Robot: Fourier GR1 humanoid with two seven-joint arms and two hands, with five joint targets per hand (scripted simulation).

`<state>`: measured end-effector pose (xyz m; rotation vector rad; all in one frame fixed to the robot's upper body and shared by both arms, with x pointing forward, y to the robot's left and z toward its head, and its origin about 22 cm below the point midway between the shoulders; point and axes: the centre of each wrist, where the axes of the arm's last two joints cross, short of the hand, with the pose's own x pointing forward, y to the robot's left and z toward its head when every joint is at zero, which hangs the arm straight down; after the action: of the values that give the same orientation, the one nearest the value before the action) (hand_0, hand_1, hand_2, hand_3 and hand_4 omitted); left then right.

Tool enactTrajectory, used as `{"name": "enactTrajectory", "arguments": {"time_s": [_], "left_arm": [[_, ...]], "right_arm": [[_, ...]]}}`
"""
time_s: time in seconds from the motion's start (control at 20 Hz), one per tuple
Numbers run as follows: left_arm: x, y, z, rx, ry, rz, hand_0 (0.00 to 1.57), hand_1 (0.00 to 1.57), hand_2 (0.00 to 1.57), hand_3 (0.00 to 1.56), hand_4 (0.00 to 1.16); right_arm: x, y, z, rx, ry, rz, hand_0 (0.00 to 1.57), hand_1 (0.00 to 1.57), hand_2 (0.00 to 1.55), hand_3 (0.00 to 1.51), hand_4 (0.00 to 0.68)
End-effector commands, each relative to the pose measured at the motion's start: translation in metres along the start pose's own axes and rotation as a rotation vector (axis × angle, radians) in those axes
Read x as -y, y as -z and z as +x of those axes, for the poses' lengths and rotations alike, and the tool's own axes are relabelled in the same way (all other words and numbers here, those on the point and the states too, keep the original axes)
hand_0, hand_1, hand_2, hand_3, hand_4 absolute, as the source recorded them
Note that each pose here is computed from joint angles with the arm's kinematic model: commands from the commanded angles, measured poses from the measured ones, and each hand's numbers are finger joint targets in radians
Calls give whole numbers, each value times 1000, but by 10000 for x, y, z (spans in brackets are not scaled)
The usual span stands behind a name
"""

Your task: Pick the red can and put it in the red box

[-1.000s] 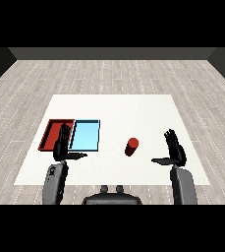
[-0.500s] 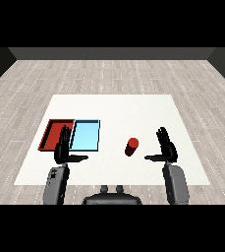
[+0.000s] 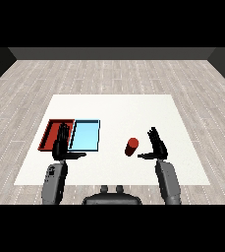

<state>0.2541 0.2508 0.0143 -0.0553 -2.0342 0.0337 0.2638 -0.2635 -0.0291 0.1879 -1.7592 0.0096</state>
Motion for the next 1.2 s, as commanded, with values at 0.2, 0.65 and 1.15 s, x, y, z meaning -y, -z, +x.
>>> {"name": "enactTrajectory", "arguments": {"time_s": [0.2, 0.65, 1.15], "left_arm": [[38, -1, 74, -3, -3, 23, 0, 0, 0, 0, 0], [43, -61, 36, -4, 1, 17, 0, 0, 0, 0, 0], [-25, -189, -30, 20, 16, 14, 0, 0, 0, 0, 0]], "right_arm": [[-138, 251, -220, -24, 72, 28, 0, 0, 0, 0, 0], [-89, 56, -490, -86, 92, 25, 0, 0, 0, 0, 0], [-493, 167, -615, -101, 102, 38, 0, 0, 0, 0, 0]]}}
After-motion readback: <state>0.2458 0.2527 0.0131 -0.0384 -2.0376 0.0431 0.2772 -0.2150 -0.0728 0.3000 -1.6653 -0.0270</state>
